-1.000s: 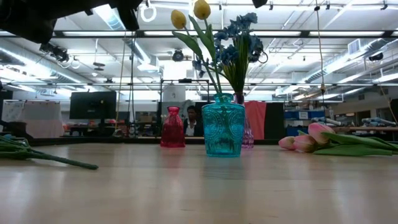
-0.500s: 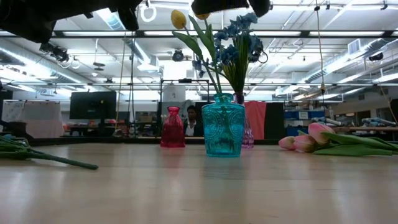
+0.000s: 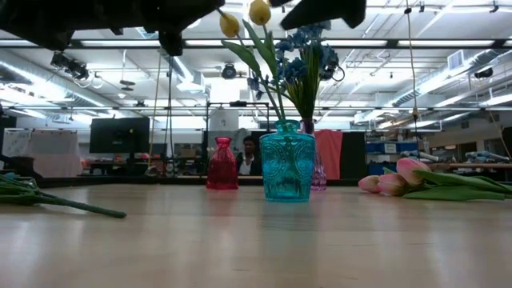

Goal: Sort flowers into vase by color
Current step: Put the yellow flower into the blue vase

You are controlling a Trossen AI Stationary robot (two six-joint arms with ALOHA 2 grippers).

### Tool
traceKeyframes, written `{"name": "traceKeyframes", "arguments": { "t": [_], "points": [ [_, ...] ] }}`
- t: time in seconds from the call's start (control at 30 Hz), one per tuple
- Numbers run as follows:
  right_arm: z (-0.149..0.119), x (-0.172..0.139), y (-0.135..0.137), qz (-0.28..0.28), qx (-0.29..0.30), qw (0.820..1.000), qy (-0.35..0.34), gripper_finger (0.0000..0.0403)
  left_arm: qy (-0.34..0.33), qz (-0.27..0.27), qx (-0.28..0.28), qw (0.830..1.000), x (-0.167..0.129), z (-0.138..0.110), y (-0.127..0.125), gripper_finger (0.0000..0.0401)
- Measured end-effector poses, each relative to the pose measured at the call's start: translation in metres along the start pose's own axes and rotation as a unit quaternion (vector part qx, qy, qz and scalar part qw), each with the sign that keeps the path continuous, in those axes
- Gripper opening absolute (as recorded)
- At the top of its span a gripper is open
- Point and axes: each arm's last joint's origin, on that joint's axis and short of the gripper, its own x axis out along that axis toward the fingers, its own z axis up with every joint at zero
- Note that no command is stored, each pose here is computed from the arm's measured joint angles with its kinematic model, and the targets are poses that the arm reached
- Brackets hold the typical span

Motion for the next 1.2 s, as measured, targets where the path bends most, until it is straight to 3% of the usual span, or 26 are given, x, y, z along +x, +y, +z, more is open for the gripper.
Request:
{"name": "traceKeyframes", "arguments": {
  "t": [0.13,0.23,0.47,0.63,0.83,1.2],
  "points": [
    [0.003,-0.020,-0.006,0.030,0.021,0.999,0.025,0.0248,0.011,-0.004,0.005,1.000,0.006,0.005,-0.002,0.0023],
    [0.005,-0.025,-0.005,0.019,0.021,1.000,0.005,0.0252,0.026,-0.020,0.010,0.999,0.012,0.009,-0.004,0.0022],
    [0.010,-0.005,0.004,0.007,-0.021,0.999,-0.047,0.0239,0.105,-0.073,0.000,0.992,0.031,0.019,-0.002,0.0022],
    [0.010,0.017,0.008,0.012,-0.039,0.997,-0.066,0.0215,0.131,-0.090,0.002,0.987,0.038,0.029,-0.004,0.0023],
    [0.016,0.022,0.002,0.005,-0.031,0.997,-0.077,0.0177,0.150,-0.105,0.004,0.983,0.041,0.035,-0.006,0.0026],
    [0.024,0.029,-0.005,0.037,-0.027,0.996,-0.077,0.0107,0.125,-0.109,0.008,0.986,0.044,0.041,-0.006,0.0026]
  ]
}}
